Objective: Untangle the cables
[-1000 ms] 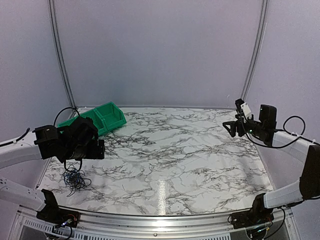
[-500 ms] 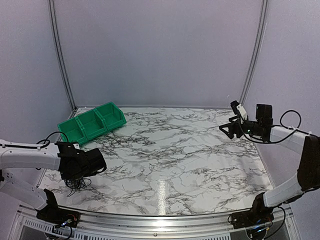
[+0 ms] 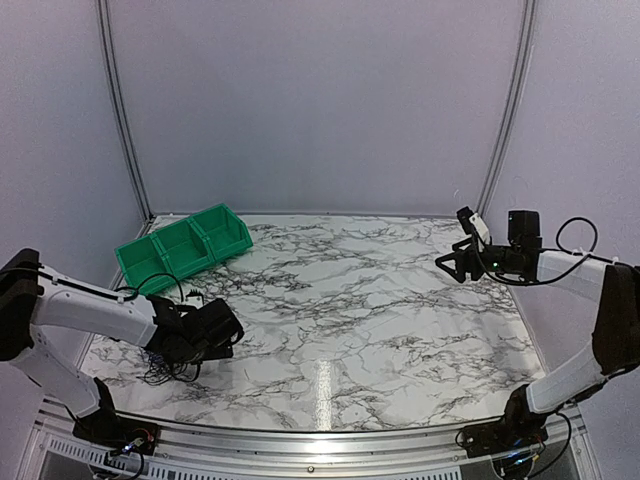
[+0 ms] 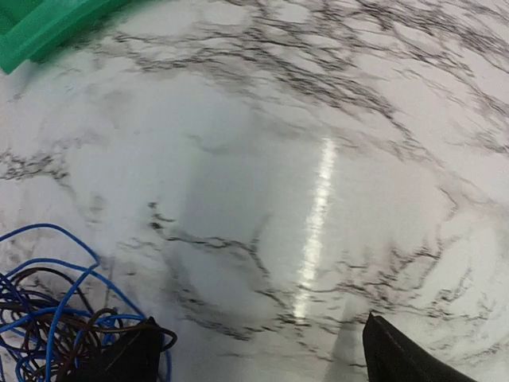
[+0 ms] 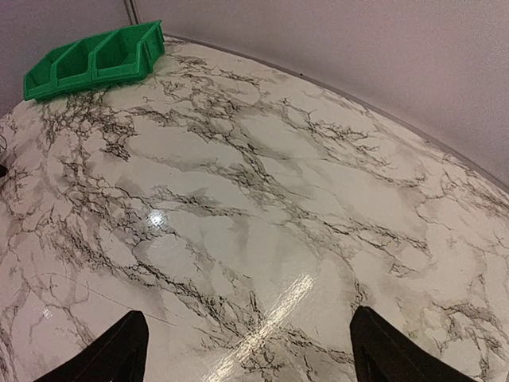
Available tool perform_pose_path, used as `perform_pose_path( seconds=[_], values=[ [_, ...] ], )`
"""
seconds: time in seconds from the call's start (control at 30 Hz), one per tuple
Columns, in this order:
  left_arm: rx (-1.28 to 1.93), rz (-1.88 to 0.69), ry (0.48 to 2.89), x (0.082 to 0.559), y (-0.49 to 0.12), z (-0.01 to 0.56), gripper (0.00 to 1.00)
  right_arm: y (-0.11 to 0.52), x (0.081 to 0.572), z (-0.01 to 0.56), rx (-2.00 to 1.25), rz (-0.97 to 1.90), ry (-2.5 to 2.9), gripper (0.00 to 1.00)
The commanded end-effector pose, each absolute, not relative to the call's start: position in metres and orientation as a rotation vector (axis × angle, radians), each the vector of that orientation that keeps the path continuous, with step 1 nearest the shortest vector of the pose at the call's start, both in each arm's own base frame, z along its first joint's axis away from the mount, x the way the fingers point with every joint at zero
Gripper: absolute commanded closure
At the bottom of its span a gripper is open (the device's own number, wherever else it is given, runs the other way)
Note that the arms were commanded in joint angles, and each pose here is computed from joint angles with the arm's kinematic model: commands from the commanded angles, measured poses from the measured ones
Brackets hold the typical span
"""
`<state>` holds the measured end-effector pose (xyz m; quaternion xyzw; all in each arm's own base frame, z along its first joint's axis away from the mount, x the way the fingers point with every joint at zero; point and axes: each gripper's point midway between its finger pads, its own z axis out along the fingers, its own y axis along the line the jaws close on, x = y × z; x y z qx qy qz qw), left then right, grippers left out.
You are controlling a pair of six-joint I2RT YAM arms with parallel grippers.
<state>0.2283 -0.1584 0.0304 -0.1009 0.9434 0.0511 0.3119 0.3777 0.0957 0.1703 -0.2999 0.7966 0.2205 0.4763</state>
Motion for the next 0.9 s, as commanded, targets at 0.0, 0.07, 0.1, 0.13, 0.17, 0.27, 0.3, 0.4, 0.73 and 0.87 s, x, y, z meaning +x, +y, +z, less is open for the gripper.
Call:
perform_pose_path(
  seconds=[0.0, 0.07, 0.1, 0.13, 0.17, 0.27, 0.3, 0.4, 0.73, 0.87],
  values=[
    [-0.05, -0.233, 2.465, 0.244, -0.251, 0.049, 0.11, 0.099, 0.385, 0.185, -0.759, 0.543, 1.911, 0.13],
    [0.04, -0.304, 2.454, 0.243, -0.281, 0.054, 0.11, 0.1, 0.385, 0.184, -0.762, 0.551, 1.914, 0.14],
    [0.1, -0.323, 2.449, 0.243, -0.295, 0.055, 0.12, 0.1, 0.385, 0.184, -0.763, 0.554, 1.916, 0.14],
    [0.154, -0.342, 2.444, 0.241, -0.309, 0.057, 0.12, 0.101, 0.384, 0.184, -0.764, 0.556, 1.916, 0.14],
    [0.213, -0.356, 2.437, 0.24, -0.322, 0.059, 0.12, 0.101, 0.384, 0.184, -0.767, 0.557, 1.915, 0.14],
    [0.399, -0.403, 2.383, 0.234, -0.363, 0.076, 0.12, 0.101, 0.384, 0.184, -0.77, 0.556, 1.915, 0.14],
    [0.459, -0.417, 2.357, 0.231, -0.374, 0.084, 0.12, 0.101, 0.384, 0.184, -0.772, 0.556, 1.913, 0.14],
    [0.566, -0.47, 2.285, 0.226, -0.39, 0.112, 0.1, 0.102, 0.383, 0.184, -0.779, 0.561, 1.912, 0.14],
    [0.589, -0.485, 2.177, 0.229, -0.345, 0.189, 0.07, 0.135, 0.369, 0.179, -0.937, 0.582, 1.868, 0.19],
    [0.43, -0.451, 2.27, 0.245, -0.306, 0.169, 0.13, 0.174, 0.36, 0.183, -1.033, 0.608, 1.837, 0.24]
  ],
)
